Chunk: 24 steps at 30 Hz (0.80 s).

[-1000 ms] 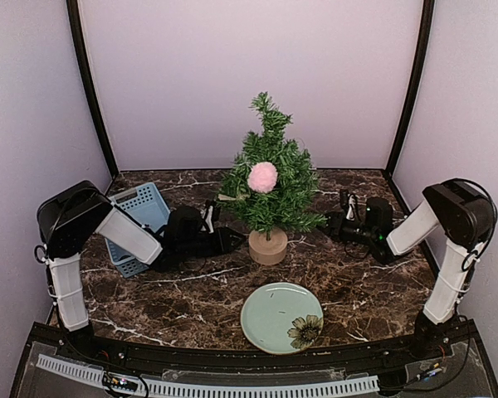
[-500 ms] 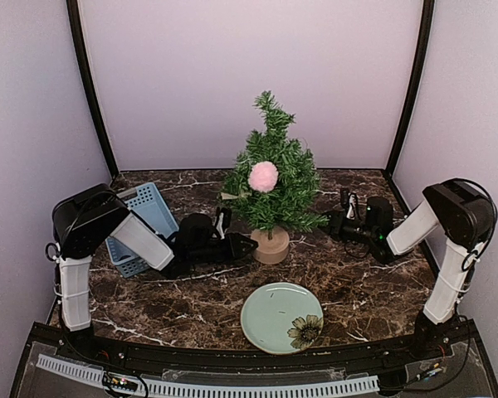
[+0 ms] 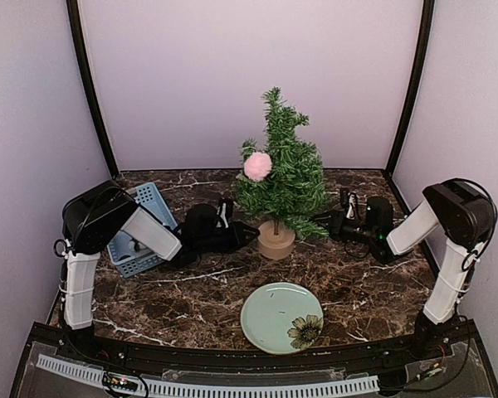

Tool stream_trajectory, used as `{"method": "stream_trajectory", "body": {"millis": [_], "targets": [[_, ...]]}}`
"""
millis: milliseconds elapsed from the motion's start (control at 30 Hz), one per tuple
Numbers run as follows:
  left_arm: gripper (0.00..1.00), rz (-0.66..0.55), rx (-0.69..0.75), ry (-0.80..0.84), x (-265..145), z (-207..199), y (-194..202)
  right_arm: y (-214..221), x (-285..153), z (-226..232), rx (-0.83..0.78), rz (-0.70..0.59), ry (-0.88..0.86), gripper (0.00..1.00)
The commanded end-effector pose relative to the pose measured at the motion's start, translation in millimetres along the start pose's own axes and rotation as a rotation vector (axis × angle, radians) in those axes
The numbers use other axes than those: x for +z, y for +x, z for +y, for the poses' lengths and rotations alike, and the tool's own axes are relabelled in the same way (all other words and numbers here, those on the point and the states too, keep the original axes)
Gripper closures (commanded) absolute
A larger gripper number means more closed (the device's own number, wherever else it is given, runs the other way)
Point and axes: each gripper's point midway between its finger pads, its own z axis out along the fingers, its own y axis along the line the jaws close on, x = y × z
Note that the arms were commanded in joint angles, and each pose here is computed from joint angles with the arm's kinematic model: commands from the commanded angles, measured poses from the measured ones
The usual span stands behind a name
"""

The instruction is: Decorate the small christmas tree

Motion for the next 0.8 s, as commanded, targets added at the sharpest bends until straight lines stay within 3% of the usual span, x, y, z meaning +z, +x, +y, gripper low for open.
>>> {"method": "stream_trajectory", "body": {"millis": [0, 600, 767], "targets": [[0.74, 0.038, 0.014, -0.041, 12.0, 19.8, -3.6, -1.4, -1.5, 1.5, -0.020, -0.008, -0.021, 0.60], [0.75, 0.087, 0.118, -0.013, 37.1, 30.7, -39.5, 3.2, -3.2, 1.0, 0.010, -0.013, -0.038, 0.57], [0.68, 0.050, 0.169, -0.030, 20.8, 18.9, -61.4, -0.6, -7.4, 5.8, -0.007, -0.027, -0.036, 0.56]]}}
